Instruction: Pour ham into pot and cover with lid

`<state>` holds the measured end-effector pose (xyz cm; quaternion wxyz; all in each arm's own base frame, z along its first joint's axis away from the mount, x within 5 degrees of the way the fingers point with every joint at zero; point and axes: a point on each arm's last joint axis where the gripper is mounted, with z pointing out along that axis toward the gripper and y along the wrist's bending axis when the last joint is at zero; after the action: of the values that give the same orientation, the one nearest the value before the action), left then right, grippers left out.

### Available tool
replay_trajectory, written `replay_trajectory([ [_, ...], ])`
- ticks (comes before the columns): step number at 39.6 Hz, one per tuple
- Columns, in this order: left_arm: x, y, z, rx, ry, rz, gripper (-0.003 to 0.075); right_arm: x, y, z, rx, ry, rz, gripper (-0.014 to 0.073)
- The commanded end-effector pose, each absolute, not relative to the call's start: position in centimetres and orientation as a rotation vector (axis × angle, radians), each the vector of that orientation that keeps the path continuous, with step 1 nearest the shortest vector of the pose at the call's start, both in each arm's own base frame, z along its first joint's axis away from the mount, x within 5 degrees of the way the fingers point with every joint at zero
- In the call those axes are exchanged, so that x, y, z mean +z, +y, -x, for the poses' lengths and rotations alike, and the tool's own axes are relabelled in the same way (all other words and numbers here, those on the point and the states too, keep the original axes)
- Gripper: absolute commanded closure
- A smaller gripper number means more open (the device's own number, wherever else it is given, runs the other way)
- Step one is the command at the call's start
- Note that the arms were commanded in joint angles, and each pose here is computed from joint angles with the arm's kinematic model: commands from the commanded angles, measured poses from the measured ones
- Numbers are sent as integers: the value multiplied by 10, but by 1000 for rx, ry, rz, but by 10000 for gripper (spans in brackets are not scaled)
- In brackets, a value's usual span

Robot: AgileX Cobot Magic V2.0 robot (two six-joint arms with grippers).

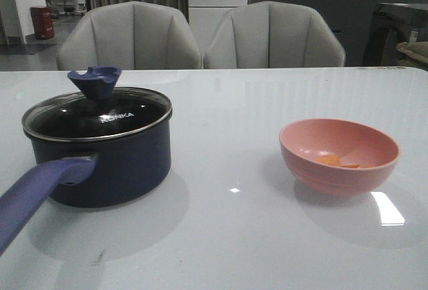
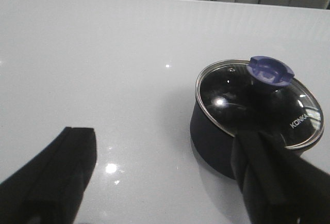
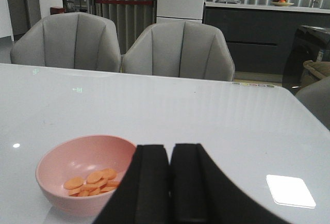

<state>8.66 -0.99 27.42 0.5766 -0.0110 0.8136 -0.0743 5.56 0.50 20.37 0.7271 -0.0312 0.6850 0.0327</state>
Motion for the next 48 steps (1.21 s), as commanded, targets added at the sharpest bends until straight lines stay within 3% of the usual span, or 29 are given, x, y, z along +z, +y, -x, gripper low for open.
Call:
replay_trajectory([
  [1,291,-10,-90,-183,1819,28,125,208,5,-55,68,1433,66,459],
  [11,293,-11,-91,-218,1783,54,124,208,5,-55,68,1433,66,459],
  [20,315,-14,-107,-207,1869,28,122,208,5,-55,68,1433,66,459],
  [40,355,-27,-191,-198,2152,-37,116,208,5,-55,68,1433,66,459],
  [48,357,-51,-223,-243,2243,-140,32,208,5,-55,68,1433,66,459],
])
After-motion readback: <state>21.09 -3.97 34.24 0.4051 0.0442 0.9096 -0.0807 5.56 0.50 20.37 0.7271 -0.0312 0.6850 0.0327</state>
